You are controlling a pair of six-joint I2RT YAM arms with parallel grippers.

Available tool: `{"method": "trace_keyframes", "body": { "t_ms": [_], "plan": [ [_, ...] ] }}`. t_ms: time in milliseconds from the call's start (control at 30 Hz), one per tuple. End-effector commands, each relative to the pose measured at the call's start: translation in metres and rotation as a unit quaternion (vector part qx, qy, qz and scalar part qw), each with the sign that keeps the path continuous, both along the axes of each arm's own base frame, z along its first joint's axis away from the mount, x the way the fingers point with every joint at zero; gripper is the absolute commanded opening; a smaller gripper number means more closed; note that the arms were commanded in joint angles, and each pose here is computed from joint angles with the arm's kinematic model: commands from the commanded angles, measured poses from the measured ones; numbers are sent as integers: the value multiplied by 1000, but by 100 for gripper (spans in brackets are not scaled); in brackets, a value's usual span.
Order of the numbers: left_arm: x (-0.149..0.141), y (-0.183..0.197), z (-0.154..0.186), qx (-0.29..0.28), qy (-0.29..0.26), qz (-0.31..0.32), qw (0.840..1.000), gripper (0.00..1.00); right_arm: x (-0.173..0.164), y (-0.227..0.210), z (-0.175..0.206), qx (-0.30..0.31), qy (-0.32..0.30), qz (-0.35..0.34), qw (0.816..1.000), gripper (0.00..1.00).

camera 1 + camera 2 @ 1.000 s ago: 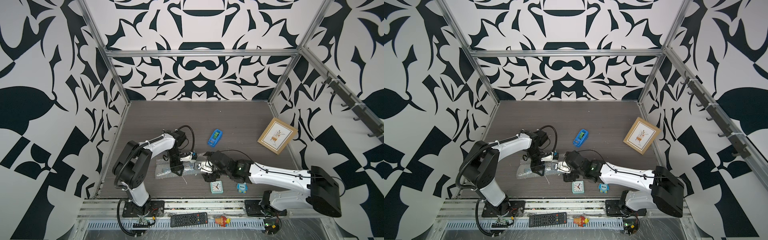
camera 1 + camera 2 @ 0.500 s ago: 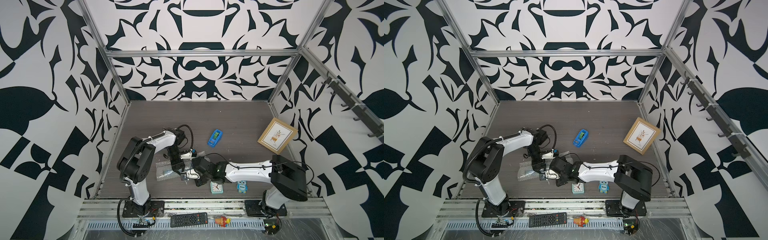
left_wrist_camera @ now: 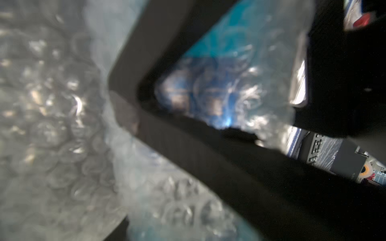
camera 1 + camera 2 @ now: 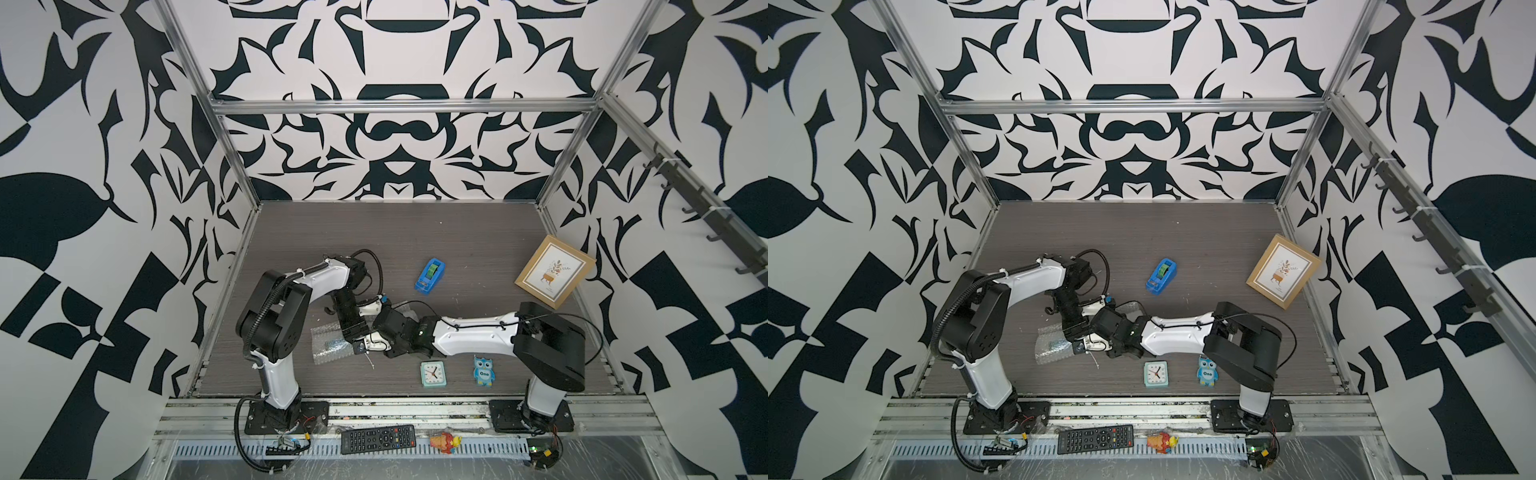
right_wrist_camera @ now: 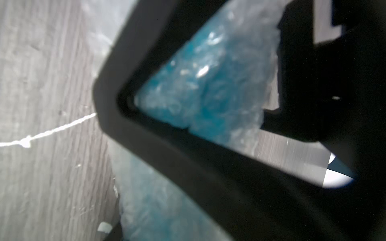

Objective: Wrap wine bottles in bubble wrap
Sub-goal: Wrap the wine bottle in bubble wrap.

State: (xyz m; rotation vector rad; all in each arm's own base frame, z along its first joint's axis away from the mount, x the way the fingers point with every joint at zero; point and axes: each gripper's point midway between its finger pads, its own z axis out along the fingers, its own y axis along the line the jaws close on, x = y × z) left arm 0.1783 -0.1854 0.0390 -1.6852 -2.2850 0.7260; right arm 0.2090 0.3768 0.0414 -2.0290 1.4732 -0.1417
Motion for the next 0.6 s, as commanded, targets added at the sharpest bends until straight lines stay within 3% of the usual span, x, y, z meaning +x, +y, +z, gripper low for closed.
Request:
{"method": "trace_keyframes", "body": {
  "t_ms": [0,200,233,267,433,567],
  "plan": [
    [0,-8,21,-33,9,3,999,55,-7,-8,-5,-26,27,-3,999,41],
    [15,-15,39,-72,-17,24,997,82,-23,-10,-10,-41,96,-12,995,34],
    [18,-16,43,-81,-24,29,996,96,-26,-11,-12,-43,110,-17,993,33],
    [22,-16,49,-91,-32,34,995,99,-28,-11,-12,-44,125,-24,991,33],
    [37,-14,72,-128,-77,56,987,99,-38,-16,-16,-50,196,-61,978,30],
    [62,-6,96,-151,-147,93,973,99,-46,-19,-21,-57,268,-106,956,29]
  ]
}}
